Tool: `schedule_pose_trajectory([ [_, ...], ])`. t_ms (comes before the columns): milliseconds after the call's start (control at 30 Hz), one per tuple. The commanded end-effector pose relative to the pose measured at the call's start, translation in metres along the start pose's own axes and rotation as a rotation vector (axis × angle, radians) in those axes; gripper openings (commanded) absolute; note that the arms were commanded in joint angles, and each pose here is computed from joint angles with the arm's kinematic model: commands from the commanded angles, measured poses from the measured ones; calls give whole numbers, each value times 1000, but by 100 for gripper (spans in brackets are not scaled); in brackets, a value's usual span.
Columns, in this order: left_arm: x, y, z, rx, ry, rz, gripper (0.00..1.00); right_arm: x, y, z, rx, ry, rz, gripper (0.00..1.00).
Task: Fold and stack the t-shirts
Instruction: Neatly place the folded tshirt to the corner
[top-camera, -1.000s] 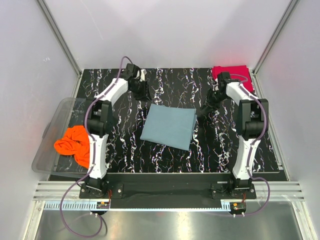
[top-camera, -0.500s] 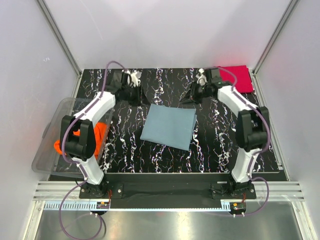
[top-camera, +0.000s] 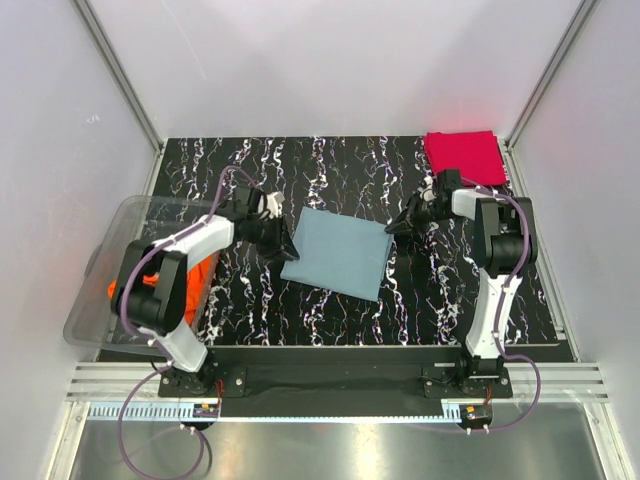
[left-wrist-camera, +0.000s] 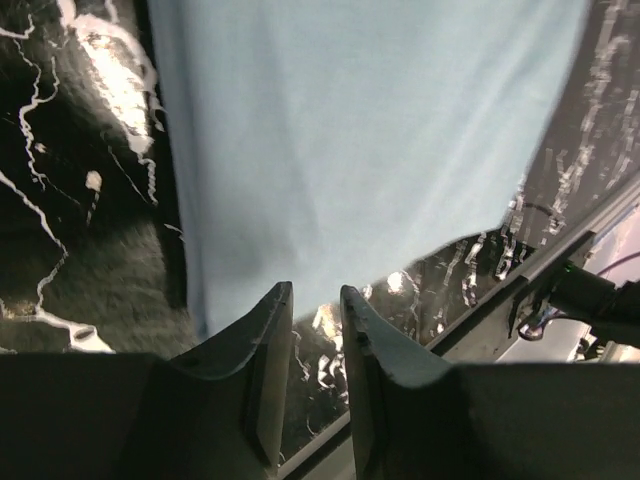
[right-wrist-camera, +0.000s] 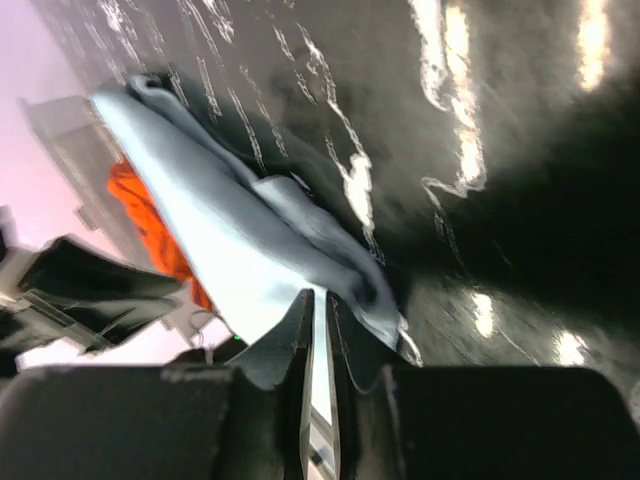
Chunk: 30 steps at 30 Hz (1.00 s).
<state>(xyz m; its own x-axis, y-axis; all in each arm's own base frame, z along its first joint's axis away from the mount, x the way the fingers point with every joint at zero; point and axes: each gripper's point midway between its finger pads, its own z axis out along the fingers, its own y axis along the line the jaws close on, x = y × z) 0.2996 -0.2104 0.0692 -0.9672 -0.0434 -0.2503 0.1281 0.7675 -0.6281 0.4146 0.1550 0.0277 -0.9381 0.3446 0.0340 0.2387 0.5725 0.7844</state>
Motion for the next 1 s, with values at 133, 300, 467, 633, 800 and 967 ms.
schedule_pose_trajectory([
  [133, -12, -32, -32, 72, -99, 109, 33, 16, 47, -46, 105, -46, -191, 20],
  [300, -2, -17, -18, 54, -56, 70, 32, 64, 114, -33, 47, -1, -303, 31],
  [467, 5, 6, 0, 6, -11, 55, 31, 112, 122, 19, -52, 154, -273, 30],
  [633, 16, 39, 22, -72, 50, 46, 29, 125, 72, 20, -9, 199, -223, 29],
  [800, 27, 47, 19, -106, 68, 55, 26, 134, 4, -14, 98, 153, -85, 27],
  [967, 7, -15, -33, -17, -102, 122, 37, 146, 34, -49, 100, 96, -161, 28],
])
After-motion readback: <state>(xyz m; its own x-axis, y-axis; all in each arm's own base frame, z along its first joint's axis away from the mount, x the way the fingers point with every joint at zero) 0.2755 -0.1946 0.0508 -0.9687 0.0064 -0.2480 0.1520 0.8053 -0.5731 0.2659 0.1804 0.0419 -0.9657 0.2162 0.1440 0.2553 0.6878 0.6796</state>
